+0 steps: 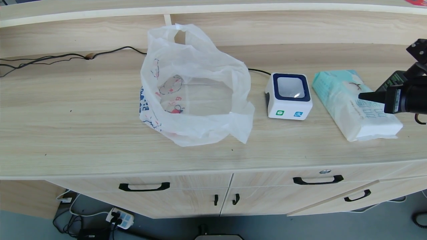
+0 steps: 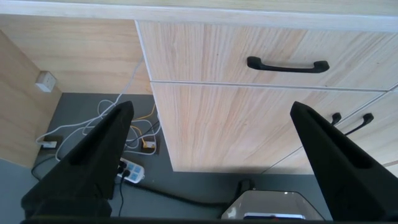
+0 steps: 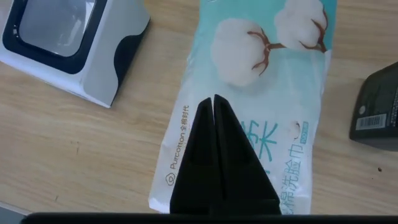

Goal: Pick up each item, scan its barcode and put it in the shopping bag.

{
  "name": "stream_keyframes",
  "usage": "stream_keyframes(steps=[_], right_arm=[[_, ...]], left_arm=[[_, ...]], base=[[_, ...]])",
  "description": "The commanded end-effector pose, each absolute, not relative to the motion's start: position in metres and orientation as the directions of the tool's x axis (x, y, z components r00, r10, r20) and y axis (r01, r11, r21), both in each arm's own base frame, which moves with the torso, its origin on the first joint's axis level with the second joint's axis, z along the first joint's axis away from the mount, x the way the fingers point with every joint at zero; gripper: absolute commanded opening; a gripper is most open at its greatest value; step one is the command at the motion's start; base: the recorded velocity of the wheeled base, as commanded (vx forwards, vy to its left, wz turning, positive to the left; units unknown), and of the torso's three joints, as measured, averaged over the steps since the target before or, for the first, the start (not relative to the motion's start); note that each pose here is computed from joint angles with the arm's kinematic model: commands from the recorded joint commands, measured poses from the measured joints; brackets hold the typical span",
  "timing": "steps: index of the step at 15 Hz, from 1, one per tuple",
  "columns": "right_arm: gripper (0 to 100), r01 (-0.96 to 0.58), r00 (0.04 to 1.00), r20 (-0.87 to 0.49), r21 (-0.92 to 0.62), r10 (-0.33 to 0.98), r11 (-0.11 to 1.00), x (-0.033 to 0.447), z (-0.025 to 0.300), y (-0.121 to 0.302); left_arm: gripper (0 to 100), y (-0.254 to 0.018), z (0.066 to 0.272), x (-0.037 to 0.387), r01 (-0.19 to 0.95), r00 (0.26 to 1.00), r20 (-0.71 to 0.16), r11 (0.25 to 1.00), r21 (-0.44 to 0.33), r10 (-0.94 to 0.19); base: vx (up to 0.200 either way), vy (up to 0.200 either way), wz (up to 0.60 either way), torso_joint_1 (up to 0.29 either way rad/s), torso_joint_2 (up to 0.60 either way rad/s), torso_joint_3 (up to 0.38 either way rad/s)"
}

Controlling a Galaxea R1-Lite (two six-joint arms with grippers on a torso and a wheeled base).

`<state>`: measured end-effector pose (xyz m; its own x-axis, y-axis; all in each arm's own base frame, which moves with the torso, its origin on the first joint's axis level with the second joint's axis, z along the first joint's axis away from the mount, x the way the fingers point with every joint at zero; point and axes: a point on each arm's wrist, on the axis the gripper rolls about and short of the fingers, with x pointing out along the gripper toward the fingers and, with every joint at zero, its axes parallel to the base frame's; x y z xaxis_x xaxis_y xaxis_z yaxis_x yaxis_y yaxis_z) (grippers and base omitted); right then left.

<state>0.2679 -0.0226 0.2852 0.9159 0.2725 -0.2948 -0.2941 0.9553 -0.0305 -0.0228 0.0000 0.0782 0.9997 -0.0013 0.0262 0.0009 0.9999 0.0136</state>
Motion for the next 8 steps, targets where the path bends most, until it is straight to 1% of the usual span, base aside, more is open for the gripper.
stream_keyframes(steps=[1,8], right_arm=[[100,-0.274,0.929,-0.269,-0.047,0.252,0.961,0.2617,0.2929,-0.0229],[100,-0.260,0.930,-0.282,-0.048,0.236,0.965,0.2605,0.2902,-0.0246]], left_arm=[[100,0.0000,0.0782,-0.0227,0.003,1.000,0.025,1.000,0.014,-0.003],[100,0.0000,0.0782,-0.0227,0.003,1.000,0.025,1.000,0.014,-0.003]], base=[[0.000,0.000,0.00,0.000,0.00,0.000],[0.000,0.000,0.00,0.000,0.00,0.000]])
